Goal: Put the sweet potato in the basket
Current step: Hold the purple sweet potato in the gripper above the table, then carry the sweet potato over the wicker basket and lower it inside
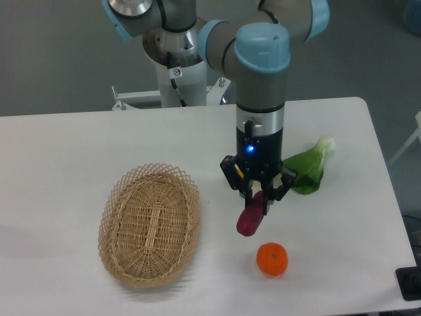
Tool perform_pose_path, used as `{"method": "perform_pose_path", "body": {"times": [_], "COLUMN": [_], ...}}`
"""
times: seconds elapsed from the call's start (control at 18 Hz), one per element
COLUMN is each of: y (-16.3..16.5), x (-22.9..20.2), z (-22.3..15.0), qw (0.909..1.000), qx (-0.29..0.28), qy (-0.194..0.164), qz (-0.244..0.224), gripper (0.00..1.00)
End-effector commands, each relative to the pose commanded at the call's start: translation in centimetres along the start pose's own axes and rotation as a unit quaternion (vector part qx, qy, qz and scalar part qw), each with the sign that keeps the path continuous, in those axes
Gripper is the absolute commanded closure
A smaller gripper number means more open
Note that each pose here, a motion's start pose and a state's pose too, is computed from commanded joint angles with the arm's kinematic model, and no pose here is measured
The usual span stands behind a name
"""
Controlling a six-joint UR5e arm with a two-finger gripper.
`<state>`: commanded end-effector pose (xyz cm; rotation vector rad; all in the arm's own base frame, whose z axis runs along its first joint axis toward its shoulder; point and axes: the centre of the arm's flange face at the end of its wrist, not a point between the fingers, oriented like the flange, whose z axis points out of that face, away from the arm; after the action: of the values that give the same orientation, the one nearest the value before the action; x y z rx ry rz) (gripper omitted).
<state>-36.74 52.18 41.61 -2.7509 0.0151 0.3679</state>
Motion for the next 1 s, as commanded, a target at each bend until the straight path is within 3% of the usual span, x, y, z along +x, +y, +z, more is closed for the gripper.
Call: {"method": "perform_pose_path", "body": {"times": [0.22, 0.5, 0.61, 1.0], "y": [-2.9, -5.6, -5.6, -4.3], "x": [4.8, 11.3, 14.9, 19.5], "z": [1.6, 4.3, 6.4, 11.5], "qw": [0.9989, 0.9975, 0.9966, 0.9887], "qx": [-0.023, -0.051, -0.076, -0.139], "qy": [-0.007, -0.008, -0.01, -0.004], "qz": [-0.04, -0.049, -0.03, 0.056], "gripper": [0.77, 0.77, 0.77, 0.77]}}
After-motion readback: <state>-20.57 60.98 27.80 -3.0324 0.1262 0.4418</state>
